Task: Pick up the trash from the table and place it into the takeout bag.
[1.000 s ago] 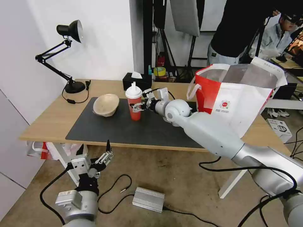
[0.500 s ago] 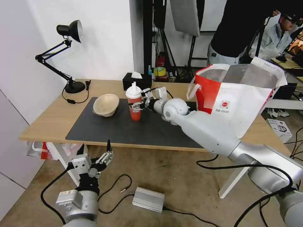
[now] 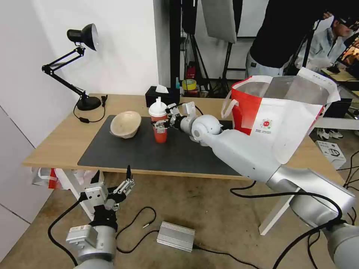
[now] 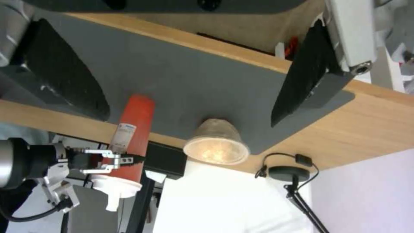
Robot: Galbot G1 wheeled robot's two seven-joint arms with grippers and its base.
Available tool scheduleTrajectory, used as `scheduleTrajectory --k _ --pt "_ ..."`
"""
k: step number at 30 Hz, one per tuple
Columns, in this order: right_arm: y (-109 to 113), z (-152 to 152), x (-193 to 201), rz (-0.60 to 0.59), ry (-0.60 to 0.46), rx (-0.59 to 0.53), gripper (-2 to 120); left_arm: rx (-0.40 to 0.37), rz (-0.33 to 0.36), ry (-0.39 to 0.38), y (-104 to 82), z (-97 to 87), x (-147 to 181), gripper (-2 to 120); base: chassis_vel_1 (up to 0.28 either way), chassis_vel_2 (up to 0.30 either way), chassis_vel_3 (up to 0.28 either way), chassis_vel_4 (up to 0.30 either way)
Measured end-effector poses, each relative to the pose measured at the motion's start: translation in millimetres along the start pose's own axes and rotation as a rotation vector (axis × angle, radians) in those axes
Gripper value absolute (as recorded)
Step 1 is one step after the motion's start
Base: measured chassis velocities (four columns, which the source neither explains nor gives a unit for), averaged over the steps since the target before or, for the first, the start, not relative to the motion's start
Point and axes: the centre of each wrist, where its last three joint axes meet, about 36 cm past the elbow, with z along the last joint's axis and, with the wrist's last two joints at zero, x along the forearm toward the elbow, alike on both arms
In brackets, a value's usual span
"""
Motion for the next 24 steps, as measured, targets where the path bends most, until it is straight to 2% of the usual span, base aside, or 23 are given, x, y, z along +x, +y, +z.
scheduleTrajectory --k 2,6,7,10,11,14,16,19,24 --pt "-0.2 0.2 -0.1 -0.003 -0.002 0.0 96 0.0 0.0 0.0 0.0 0.0 0.0 100 0.0 0.0 0.0 0.0" --pt "0.0 2.3 -0.6 -0.018 -0.009 -0.002 76 0.001 0.002 0.0 -0.5 0.1 -0.1 100 0.0 0.0 0.0 0.0" --pt "0.0 2.3 -0.6 -0.018 -0.009 -0.002 76 0.001 0.002 0.0 -0.5 0.1 -0.1 100 0.0 0.0 0.0 0.0" --pt "-0.9 3.4 -1.0 -0.024 -0.011 -0.003 63 0.002 0.003 0.001 -0.8 0.5 -0.1 100 0.0 0.0 0.0 0.0" --pt "-0.9 3.4 -1.0 -0.024 -0.011 -0.003 63 0.002 0.003 0.001 -0.8 0.5 -0.1 100 0.0 0.0 0.0 0.0" --pt "-1.1 4.7 -0.9 -0.028 -0.013 -0.003 47 0.001 0.004 0.001 -0.7 0.7 -0.3 100 0.0 0.0 0.0 0.0" --pt "-1.2 5.3 -0.8 -0.028 -0.013 -0.003 44 0.001 0.004 0.001 -0.7 0.8 -0.5 100 0.0 0.0 0.0 0.0" --pt "-1.9 7.8 -0.1 -0.027 -0.012 -0.004 30 0.001 0.006 0.003 -1.3 1.4 -0.6 100 0.0 0.0 0.0 0.0" --pt "-1.9 9.3 2.0 -0.029 -0.014 -0.005 21 0.0 0.006 0.003 -1.4 1.9 -1.2 100 0.0 0.0 0.0 0.0"
